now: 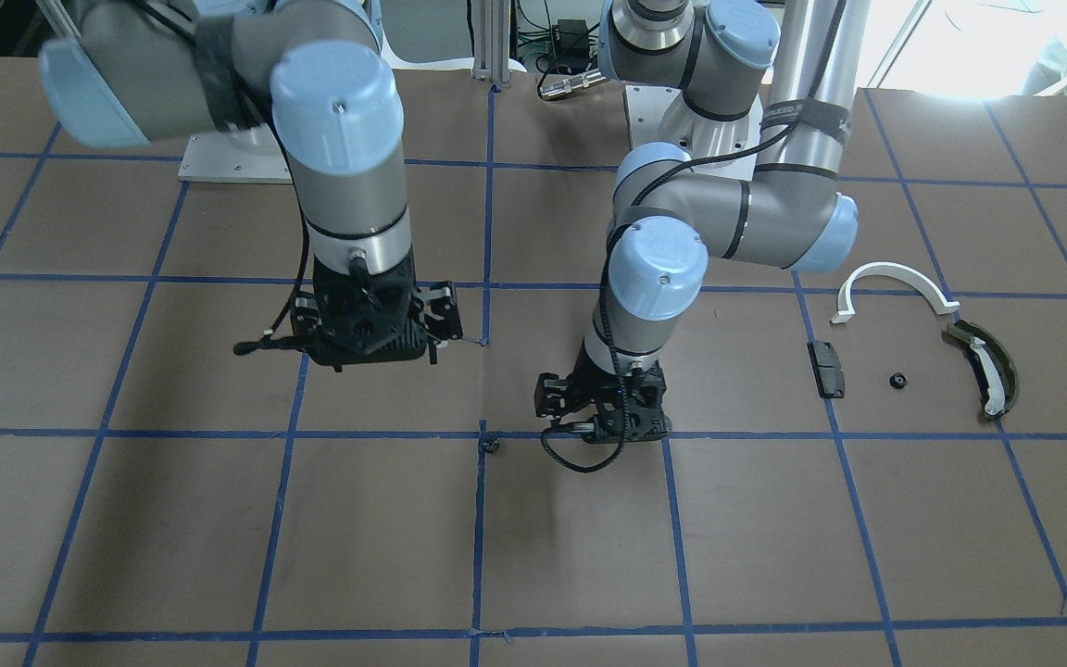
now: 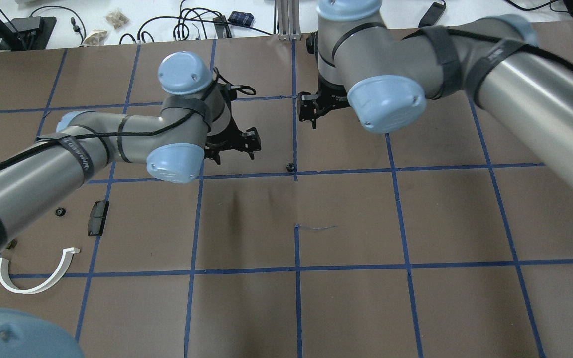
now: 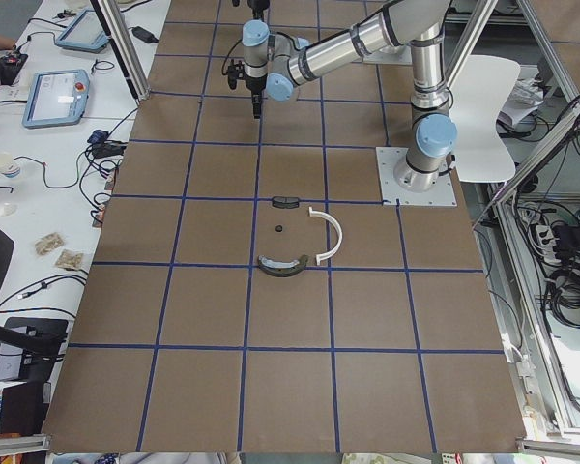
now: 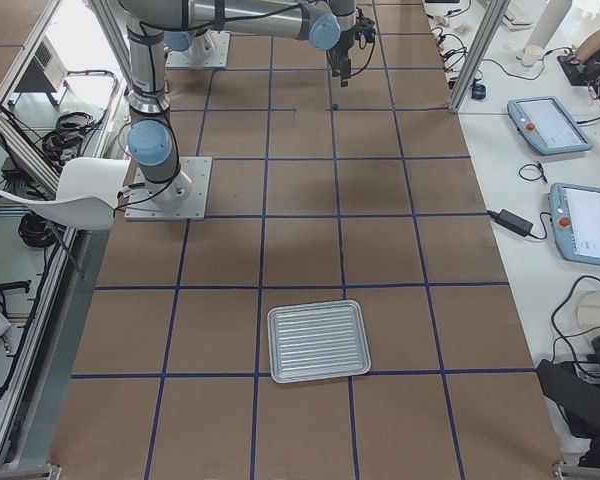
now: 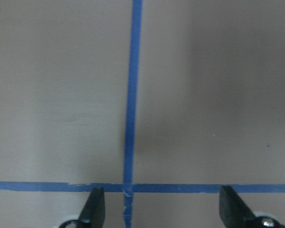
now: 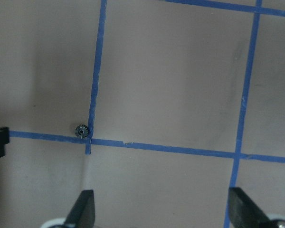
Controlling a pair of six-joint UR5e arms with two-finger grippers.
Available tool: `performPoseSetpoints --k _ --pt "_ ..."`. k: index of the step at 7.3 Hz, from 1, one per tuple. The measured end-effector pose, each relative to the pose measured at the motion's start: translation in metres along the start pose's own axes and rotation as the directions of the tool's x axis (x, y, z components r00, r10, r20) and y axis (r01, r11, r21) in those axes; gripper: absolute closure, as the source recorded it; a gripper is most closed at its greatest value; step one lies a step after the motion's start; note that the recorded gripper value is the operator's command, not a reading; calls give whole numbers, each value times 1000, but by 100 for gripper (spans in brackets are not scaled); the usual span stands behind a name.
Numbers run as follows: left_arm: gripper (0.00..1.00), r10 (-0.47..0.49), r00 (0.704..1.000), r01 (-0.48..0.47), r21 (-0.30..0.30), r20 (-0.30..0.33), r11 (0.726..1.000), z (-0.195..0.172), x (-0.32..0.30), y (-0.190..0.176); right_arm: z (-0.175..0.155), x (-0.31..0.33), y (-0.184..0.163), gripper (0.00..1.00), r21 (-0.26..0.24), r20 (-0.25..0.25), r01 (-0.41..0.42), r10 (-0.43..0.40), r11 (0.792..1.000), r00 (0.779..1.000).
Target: Place bearing gear from tray to pile
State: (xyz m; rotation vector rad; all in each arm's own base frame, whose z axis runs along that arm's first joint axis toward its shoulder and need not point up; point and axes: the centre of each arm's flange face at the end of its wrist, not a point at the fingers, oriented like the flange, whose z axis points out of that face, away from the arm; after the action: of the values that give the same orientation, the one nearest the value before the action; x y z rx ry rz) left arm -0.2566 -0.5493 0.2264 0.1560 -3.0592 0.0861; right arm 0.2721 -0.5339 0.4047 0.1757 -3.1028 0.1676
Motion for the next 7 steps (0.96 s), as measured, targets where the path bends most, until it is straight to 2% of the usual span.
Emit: performPoseSetpoints --k 1,2,4,5,6,7 --pt "15 -15 1000 15 3 -10 1000 14 30 11 -31 16 16 0 -6 -4 -17 17 1000 1000" --pt "19 -25 1000 25 13 -18 1000 27 53 20 -45 30 25 0 -20 -11 -32 31 999 999" --pt "39 -11 999 13 49 -35 999 46 77 26 -64 51 26 0 -6 -13 -55 55 998 998" --pt "57 0 999 2 58 -36 998 52 82 22 -70 54 27 0 1 -9 -58 58 998 998" --pt "65 6 999 -4 65 -38 998 55 86 16 -64 53 27 0 -10 -7 -56 56 998 998" --pt "97 8 999 -6 63 -37 998 59 88 13 -54 54 26 0 -29 -11 -58 58 998 998"
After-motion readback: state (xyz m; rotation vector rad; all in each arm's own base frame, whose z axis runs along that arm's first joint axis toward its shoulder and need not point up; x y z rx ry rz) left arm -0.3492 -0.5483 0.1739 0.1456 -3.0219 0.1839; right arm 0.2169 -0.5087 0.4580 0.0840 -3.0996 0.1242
